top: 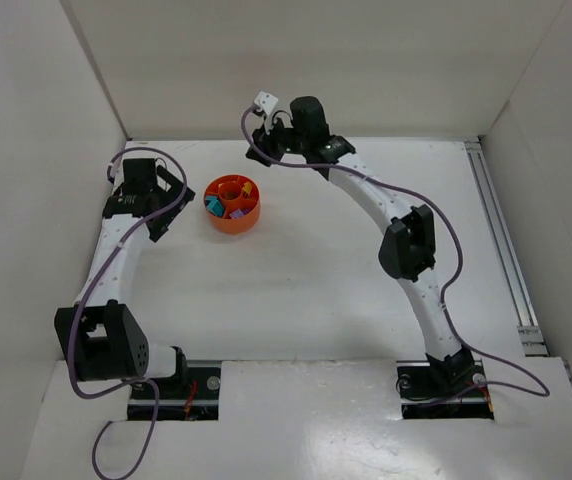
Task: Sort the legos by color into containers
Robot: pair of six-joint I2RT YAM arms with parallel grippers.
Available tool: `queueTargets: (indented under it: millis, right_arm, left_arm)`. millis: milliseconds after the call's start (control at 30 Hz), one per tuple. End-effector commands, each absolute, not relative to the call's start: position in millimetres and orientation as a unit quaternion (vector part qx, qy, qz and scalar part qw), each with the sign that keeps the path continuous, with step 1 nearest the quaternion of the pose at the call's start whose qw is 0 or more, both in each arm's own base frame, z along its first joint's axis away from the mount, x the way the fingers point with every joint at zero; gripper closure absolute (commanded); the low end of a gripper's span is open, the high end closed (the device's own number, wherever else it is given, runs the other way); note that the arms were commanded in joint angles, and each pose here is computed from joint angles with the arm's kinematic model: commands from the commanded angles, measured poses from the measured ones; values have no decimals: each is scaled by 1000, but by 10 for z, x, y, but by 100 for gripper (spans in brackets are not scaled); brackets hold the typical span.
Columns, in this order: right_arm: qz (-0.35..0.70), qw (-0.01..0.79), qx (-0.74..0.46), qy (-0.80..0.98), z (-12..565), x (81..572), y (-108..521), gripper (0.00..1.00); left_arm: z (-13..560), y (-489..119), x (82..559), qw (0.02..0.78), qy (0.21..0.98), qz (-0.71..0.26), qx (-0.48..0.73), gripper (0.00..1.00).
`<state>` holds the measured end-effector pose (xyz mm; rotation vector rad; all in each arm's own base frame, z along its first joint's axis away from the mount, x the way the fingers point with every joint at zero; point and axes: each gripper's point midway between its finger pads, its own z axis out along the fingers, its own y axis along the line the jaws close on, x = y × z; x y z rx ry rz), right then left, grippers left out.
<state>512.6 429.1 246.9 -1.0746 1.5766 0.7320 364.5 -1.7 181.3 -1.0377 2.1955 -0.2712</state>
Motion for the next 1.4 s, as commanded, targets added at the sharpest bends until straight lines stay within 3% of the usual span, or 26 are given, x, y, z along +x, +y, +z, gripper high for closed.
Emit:
queueTargets:
  millis: [0,267,600,1000,1300,1367]
  right_arm:
    - [310,622,-416,587,3085,5273,4571,100]
    - [373,633,-360,575,2709,5446,4923,100]
    - [405,643,-369,535,2620,5176,5379,100]
    - [417,588,-387,575,2050,4988,5537,100]
    - [419,577,-390,582,2027,4930,5505,100]
    - [421,572,-393,584,1976,4912,5508,94]
  left_arm:
    - [1899,43,3500,363,830,-97,-412,0]
    - [2015,45,3408,396,822,-105,-395,0]
    - [1885,-20,3388,396,831,-118,-372,0]
    - [1823,-6,3345,393,832,-112,-376,0]
    - [1770,6,3314,386,833,-107,-382,0]
    - [1770,6,3314,386,833,-107,-382,0]
